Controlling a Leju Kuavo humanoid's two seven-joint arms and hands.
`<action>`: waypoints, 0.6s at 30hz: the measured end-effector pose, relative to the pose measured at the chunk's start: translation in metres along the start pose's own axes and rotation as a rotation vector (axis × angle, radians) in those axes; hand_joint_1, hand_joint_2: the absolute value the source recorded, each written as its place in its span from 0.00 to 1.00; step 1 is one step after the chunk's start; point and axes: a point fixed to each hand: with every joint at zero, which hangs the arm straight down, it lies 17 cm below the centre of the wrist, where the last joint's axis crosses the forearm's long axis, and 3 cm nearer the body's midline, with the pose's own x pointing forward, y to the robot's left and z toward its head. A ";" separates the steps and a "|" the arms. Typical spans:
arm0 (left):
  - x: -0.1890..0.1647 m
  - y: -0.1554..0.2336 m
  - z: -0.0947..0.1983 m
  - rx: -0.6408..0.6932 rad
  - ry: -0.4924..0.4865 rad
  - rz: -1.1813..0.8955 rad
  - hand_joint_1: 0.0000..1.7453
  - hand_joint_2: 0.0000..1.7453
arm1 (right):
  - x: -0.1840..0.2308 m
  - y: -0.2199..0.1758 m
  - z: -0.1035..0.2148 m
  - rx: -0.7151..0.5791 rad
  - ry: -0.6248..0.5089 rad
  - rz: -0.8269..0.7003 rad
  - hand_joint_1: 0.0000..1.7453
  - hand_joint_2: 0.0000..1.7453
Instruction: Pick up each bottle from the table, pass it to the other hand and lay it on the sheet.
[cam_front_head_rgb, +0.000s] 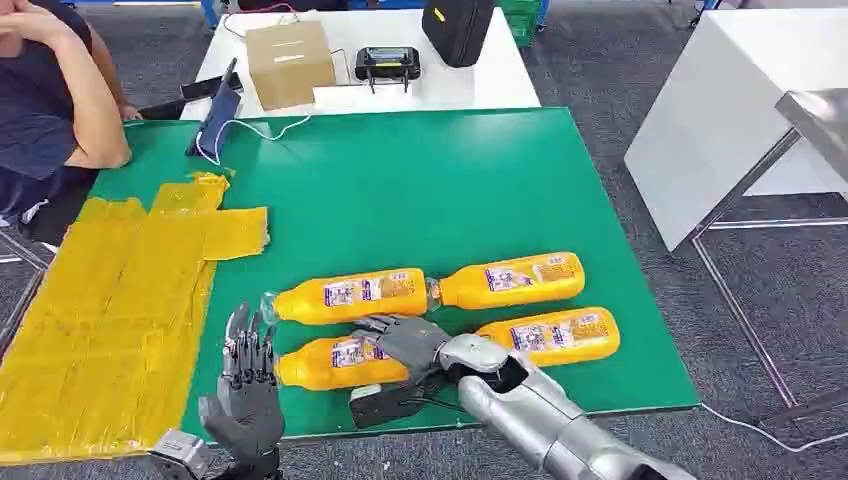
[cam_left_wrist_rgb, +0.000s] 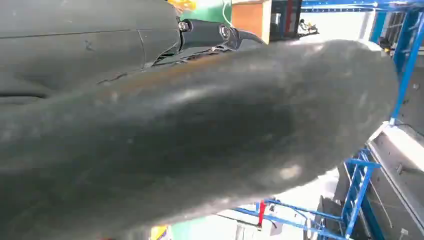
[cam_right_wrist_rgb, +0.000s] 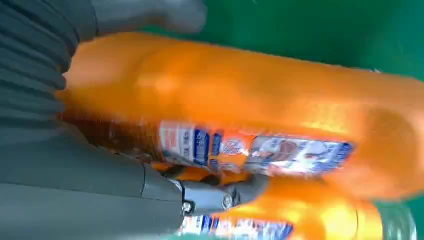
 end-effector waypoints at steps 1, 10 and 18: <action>-0.001 0.001 0.001 0.002 0.002 0.000 0.00 0.00 | -0.005 0.004 0.004 0.026 0.006 0.012 1.00 1.00; -0.003 0.022 0.002 0.089 0.016 0.030 0.00 0.00 | -0.030 0.016 0.020 0.097 0.073 0.131 1.00 1.00; -0.008 0.070 0.006 0.312 0.039 0.093 0.00 0.00 | -0.033 0.036 0.003 0.050 0.141 0.183 1.00 1.00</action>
